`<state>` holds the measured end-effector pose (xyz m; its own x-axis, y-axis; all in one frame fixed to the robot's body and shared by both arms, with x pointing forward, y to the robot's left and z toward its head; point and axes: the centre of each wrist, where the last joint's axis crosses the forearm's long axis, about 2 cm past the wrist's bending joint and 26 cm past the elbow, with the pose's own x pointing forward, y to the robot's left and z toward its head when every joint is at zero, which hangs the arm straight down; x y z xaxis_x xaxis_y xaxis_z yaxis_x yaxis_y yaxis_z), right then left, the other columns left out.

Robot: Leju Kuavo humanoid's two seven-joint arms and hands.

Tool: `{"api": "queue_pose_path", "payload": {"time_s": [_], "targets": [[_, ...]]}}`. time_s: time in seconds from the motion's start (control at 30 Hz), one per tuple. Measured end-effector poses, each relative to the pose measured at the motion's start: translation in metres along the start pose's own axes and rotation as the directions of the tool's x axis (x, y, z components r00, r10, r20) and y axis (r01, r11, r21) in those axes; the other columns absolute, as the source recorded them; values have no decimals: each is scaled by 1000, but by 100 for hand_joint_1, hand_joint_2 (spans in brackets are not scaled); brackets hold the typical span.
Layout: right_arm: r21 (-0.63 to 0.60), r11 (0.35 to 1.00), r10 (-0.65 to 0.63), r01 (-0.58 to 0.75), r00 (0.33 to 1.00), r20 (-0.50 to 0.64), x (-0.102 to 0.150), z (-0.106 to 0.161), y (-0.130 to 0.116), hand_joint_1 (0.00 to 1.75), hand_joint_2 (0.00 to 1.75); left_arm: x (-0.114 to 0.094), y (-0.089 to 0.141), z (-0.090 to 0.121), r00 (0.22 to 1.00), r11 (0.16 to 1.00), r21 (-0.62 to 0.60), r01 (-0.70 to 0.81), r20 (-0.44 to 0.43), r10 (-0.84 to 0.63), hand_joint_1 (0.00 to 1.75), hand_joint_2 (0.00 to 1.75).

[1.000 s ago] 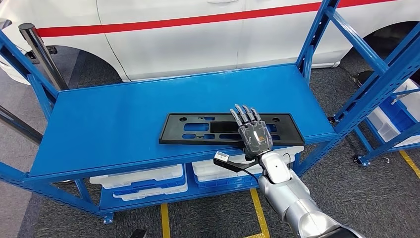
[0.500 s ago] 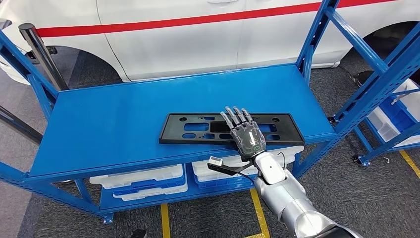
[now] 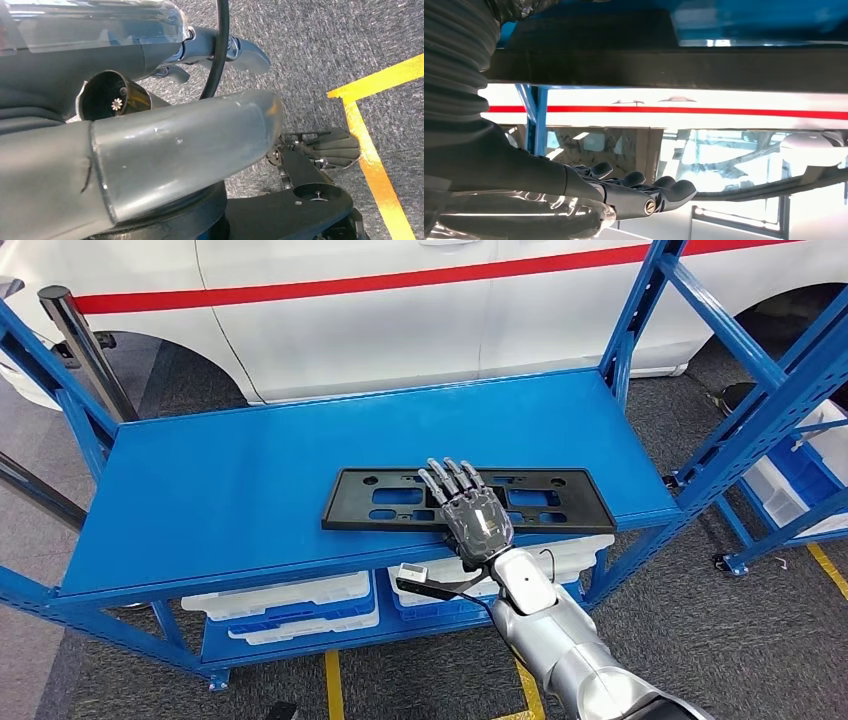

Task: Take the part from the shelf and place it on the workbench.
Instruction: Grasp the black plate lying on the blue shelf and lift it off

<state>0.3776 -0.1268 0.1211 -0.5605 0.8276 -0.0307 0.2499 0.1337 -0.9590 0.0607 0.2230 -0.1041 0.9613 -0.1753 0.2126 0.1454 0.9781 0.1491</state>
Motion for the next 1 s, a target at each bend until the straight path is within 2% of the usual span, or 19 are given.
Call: {"api": "queue_pose_path", "payload": {"time_s": [0.03, 0.13, 0.17, 1.0], "targets": [[-1, 1000, -3, 3, 1000, 0, 1, 0, 0, 24, 175, 0, 0, 0, 1000, 1000, 0, 0, 0, 0, 0, 0], [-2, 1000, -13, 13, 1000, -6, 1, -1, 0, 155, 175, 0, 0, 0, 1000, 1000, 0, 1, 0, -1, 0, 0], [-2, 1000, -18, 18, 1000, -8, 1, -1, 0, 175, 175, 0, 0, 0, 1000, 1000, -1, 1, 0, -1, 0, 0], [-22, 997, -76, 75, 997, -20, 0, -3, -3, 175, 175, -1, 0, 0, 1000, 1000, 6, -22, -5, 22, 0, 0]]}}
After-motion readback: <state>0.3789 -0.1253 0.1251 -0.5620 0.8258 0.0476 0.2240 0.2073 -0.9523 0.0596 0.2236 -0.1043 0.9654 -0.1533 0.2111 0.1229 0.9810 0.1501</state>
